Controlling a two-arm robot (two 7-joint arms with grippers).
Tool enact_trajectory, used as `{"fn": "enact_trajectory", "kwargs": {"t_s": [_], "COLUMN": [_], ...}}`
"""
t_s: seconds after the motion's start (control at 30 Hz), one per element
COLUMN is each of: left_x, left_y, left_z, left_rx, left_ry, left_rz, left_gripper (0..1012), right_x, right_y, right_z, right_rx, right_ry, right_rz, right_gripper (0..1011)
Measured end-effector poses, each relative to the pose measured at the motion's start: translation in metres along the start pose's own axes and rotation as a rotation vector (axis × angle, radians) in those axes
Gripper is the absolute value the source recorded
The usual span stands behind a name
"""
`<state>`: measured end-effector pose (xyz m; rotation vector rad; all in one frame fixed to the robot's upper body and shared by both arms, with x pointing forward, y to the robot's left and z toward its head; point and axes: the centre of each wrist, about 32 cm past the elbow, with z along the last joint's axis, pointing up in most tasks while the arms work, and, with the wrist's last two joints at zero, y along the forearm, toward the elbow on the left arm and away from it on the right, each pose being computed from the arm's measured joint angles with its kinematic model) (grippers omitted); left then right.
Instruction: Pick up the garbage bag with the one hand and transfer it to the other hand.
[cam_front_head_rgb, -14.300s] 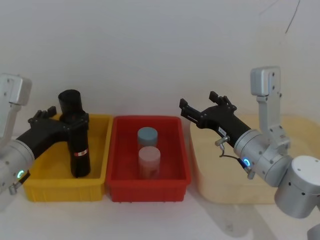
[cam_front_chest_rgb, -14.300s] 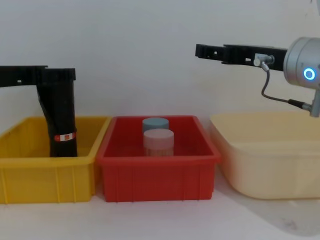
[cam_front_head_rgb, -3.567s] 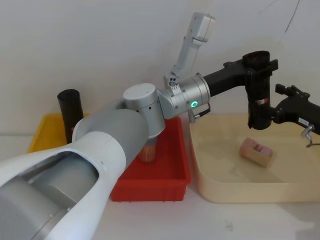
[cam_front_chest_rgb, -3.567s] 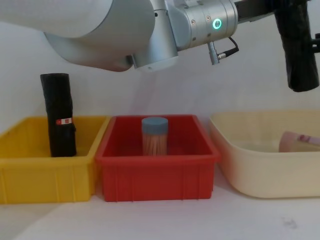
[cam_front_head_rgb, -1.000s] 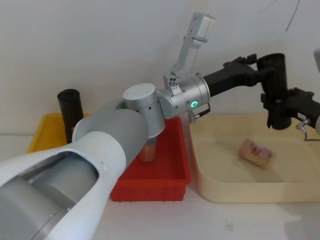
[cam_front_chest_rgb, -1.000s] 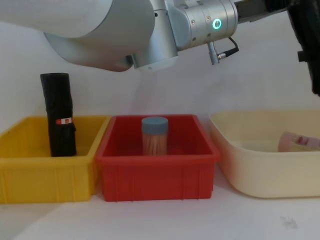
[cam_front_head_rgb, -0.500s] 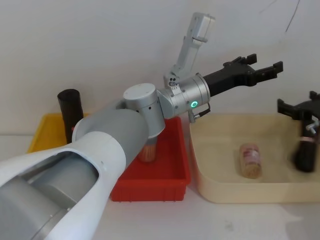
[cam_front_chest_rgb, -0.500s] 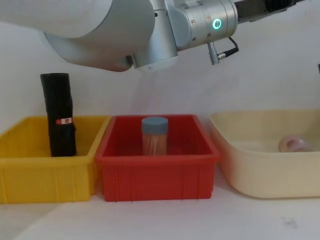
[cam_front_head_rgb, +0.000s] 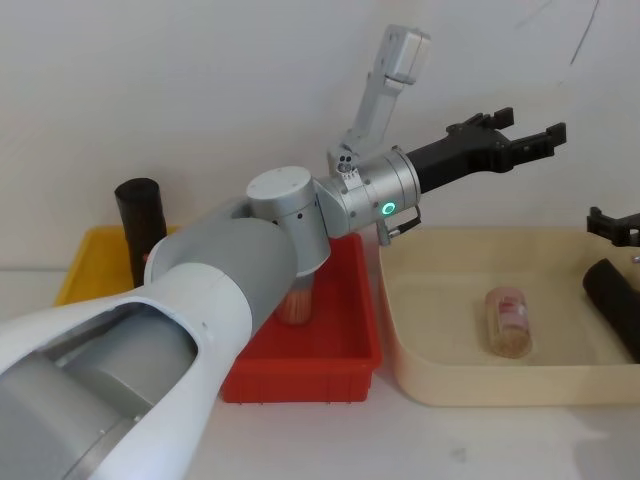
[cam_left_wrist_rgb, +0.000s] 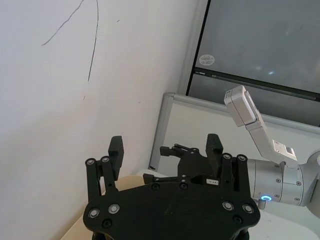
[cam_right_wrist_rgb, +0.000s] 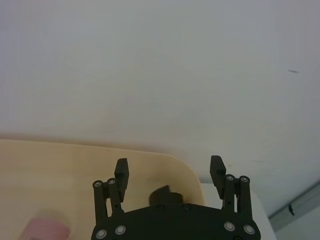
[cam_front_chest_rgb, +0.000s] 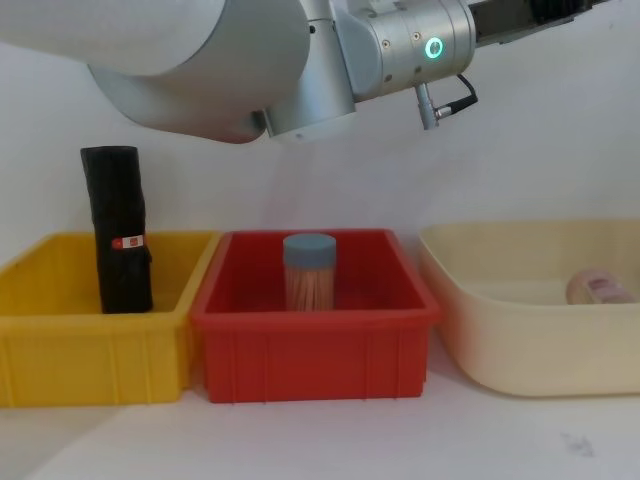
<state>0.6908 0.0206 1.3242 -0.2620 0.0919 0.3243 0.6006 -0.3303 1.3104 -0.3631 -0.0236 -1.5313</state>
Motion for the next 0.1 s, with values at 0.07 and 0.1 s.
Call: {"fn": "enact_trajectory", "kwargs": {"t_s": [0.07, 0.1], "left_x": [0.0, 0.0], "left_y": [0.0, 0.0], "left_z": [0.0, 0.0], "left_rx": [0.0, 0.0], "left_ry": [0.0, 0.0], "left_rz": [0.0, 0.0], "left_gripper": [1001, 1001], "right_x": [0.0002, 0.0003], "right_y": [0.0005, 0.0006], "right_z": [-0.0002, -0.0003], "right_rx": [-0.004, -0.005], "right_ry": [0.001, 0.001], "right_rz": [-0.008, -0.012], "right_gripper": [999, 999]}}
